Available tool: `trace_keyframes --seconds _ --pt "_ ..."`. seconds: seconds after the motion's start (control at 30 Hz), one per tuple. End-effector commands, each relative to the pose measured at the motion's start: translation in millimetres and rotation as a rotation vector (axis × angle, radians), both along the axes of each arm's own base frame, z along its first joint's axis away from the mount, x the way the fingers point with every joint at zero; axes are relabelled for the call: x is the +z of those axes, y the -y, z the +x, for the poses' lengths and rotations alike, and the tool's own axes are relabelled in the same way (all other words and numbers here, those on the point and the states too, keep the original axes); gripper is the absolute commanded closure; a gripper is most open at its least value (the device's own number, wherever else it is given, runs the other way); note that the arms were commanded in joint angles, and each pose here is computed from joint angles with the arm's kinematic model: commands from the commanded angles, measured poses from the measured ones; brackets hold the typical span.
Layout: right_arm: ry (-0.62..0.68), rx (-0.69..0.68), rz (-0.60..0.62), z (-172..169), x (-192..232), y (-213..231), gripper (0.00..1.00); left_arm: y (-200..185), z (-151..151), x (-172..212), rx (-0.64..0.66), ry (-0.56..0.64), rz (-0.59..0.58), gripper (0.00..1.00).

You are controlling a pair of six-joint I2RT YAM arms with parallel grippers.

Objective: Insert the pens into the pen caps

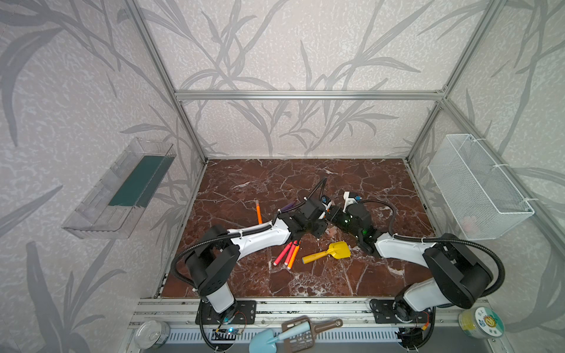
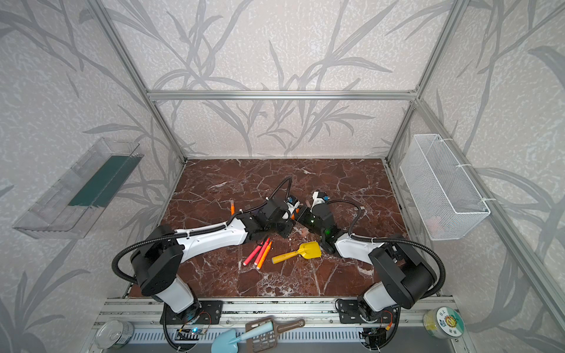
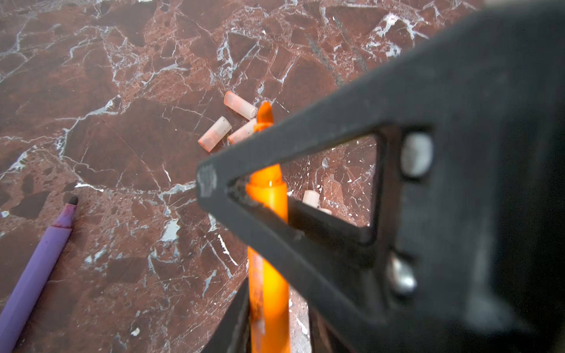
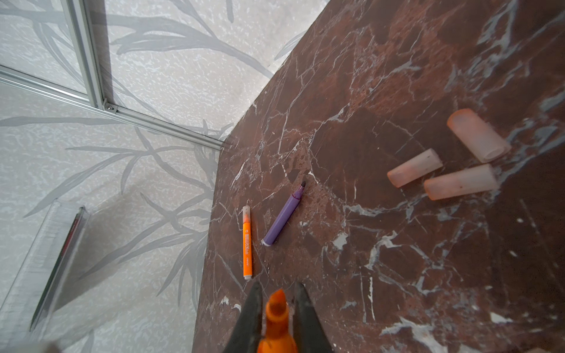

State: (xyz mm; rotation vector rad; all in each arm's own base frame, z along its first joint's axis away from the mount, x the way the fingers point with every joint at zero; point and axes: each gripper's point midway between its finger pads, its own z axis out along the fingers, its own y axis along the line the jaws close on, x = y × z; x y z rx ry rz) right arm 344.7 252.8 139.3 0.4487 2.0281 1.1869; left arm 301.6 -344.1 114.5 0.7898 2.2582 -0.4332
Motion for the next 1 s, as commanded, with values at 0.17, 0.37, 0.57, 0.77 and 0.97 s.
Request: trace_keyframes --seconds 0.17,0.37,0.57,0.77,0.97 --pt "0.016 0.045 0.127 -0.7 6.4 -13.2 1.0 7.6 6.3 18.6 -0.005 0.07 -0.065 0.67" --pt "0.01 0.05 0.152 1.0 1.0 -16.6 1.0 6.4 8.0 14.2 0.005 0.074 -0.06 0.71" --pt "0.008 0.052 0.165 0.6 0.9 -17.1 1.0 5.8 9.4 10.7 0.009 0.081 -0.058 0.79" --pt "0.006 0.058 0.195 -0.6 0.3 -18.9 1.0 8.7 9.6 8.2 -0.002 0.078 -0.064 0.74" --pt "0.001 0.063 0.21 -0.3 -1.7 -20.6 1.0 8.1 10.0 5.0 0.001 0.081 -0.064 0.75"
